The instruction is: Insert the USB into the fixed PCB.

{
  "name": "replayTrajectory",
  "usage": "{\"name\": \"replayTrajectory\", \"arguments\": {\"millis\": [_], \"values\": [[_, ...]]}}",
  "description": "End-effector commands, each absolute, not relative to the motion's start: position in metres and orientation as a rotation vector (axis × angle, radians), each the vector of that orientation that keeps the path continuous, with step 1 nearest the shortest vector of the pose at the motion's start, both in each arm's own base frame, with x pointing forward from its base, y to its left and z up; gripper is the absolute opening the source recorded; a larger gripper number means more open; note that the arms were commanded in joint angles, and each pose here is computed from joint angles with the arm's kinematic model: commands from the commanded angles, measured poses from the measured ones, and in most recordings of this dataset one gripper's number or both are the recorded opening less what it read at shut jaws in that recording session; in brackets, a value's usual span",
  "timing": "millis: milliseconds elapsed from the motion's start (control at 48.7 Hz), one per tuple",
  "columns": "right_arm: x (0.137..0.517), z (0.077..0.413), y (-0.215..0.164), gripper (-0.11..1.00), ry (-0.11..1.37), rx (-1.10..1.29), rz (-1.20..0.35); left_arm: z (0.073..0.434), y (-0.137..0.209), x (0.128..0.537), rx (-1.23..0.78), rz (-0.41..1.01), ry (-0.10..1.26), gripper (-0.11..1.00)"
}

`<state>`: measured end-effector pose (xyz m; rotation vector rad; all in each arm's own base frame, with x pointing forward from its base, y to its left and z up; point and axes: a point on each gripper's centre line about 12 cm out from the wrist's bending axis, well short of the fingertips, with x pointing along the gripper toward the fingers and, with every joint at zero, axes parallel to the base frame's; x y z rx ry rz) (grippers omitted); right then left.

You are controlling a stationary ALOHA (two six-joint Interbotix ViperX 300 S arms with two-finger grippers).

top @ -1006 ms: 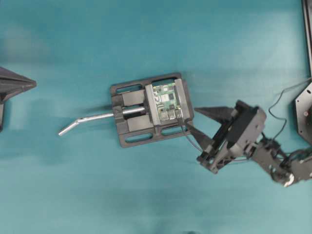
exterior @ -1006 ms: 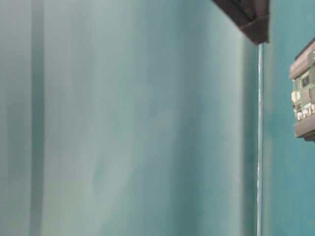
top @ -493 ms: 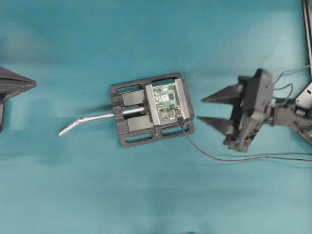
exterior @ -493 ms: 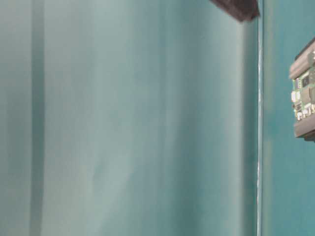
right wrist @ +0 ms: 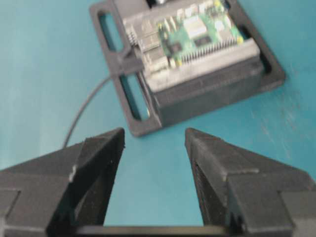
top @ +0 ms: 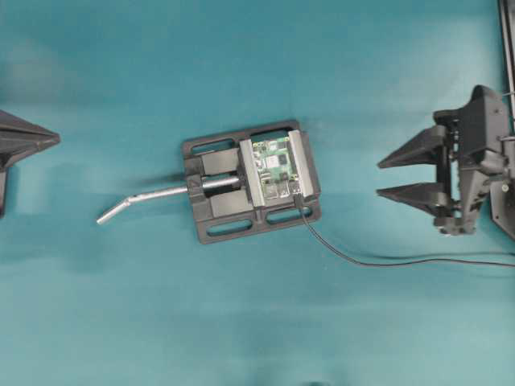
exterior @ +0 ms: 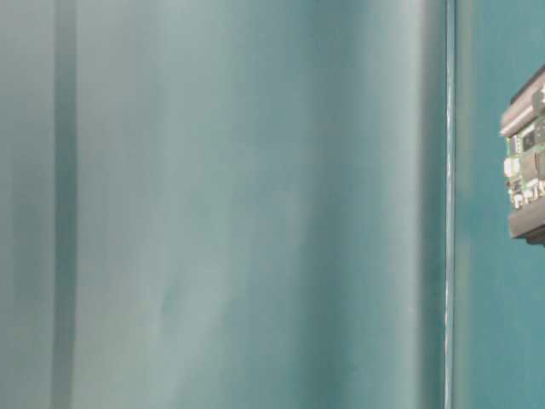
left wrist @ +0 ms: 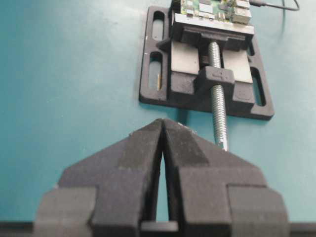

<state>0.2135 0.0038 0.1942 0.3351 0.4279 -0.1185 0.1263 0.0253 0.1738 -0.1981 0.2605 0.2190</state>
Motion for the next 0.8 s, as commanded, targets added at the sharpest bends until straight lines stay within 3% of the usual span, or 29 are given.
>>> {"name": "replayTrajectory", "arguments": {"millis": [0, 267, 555, 780], "values": [[0.206, 0.200, -0.004, 0.58, 0.365, 0.304, -0.150, 0.184, 0.026, 0.129, -0.199, 0.221, 0.237, 0.03], [0.176, 0.199, -0.013, 0.58, 0.243, 0.287, -0.179, 0.184, 0.026, 0.129, -0.197, 0.220, 0.237, 0.03], [0.141, 0.176, -0.015, 0.58, 0.159, 0.301, -0.165, 0.184, 0.026, 0.129, -0.198, 0.221, 0.237, 0.03], [0.127, 0.166, -0.005, 0.58, 0.121, 0.285, -0.067, 0.184, 0.026, 0.129, -0.199, 0.221, 0.237, 0.03]]}}
